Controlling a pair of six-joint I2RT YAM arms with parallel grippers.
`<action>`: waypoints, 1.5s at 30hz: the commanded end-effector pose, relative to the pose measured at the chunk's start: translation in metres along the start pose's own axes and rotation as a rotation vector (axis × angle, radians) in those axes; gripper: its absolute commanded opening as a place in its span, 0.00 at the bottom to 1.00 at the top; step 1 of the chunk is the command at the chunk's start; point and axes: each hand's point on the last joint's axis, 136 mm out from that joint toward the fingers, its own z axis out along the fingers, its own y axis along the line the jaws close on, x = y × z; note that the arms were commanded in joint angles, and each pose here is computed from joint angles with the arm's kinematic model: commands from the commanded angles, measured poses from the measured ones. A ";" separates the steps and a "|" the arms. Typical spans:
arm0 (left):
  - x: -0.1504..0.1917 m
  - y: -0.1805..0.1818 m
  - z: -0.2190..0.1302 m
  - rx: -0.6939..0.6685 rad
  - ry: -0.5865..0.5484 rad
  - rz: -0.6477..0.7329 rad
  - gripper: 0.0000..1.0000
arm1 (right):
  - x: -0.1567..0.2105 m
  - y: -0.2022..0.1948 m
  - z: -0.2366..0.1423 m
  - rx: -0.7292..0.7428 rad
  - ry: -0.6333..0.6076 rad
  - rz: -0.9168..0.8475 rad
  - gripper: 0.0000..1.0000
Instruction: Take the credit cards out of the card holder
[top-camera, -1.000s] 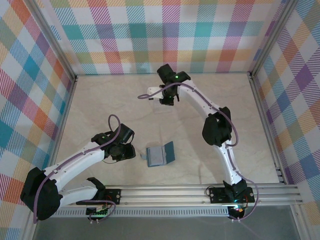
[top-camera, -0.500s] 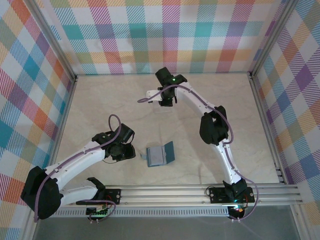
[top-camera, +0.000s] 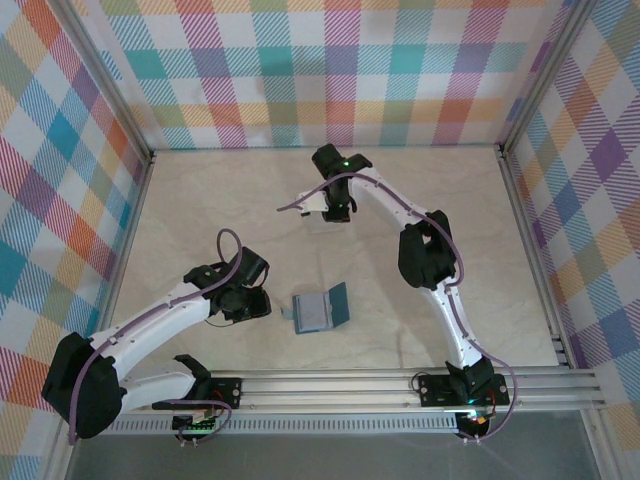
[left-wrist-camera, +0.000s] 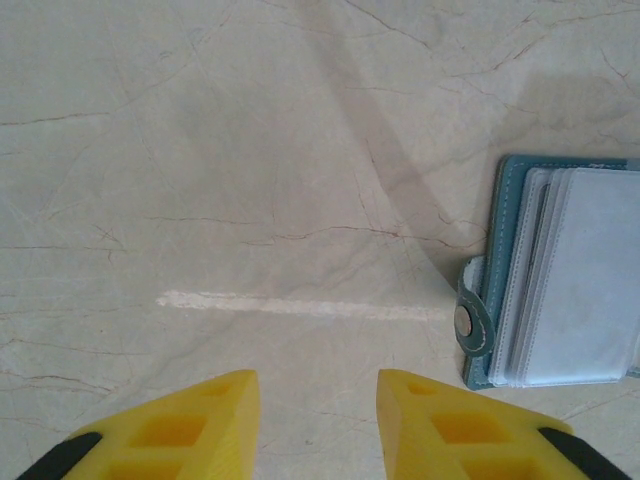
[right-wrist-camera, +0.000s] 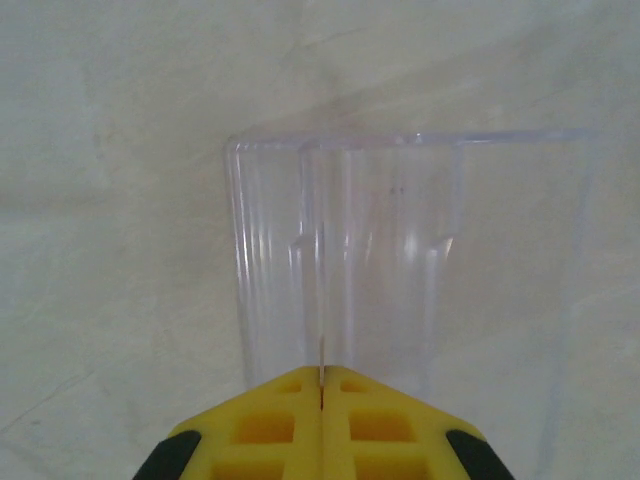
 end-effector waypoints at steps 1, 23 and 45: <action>0.004 0.009 -0.001 -0.017 0.006 -0.032 0.37 | 0.008 0.023 -0.023 -0.062 0.021 0.014 0.00; 0.005 0.006 -0.005 0.004 0.009 -0.033 0.37 | 0.013 0.072 -0.034 -0.241 0.043 0.083 0.18; -0.002 -0.012 -0.001 0.052 0.019 -0.027 0.37 | 0.003 0.073 -0.064 0.049 -0.120 0.190 0.50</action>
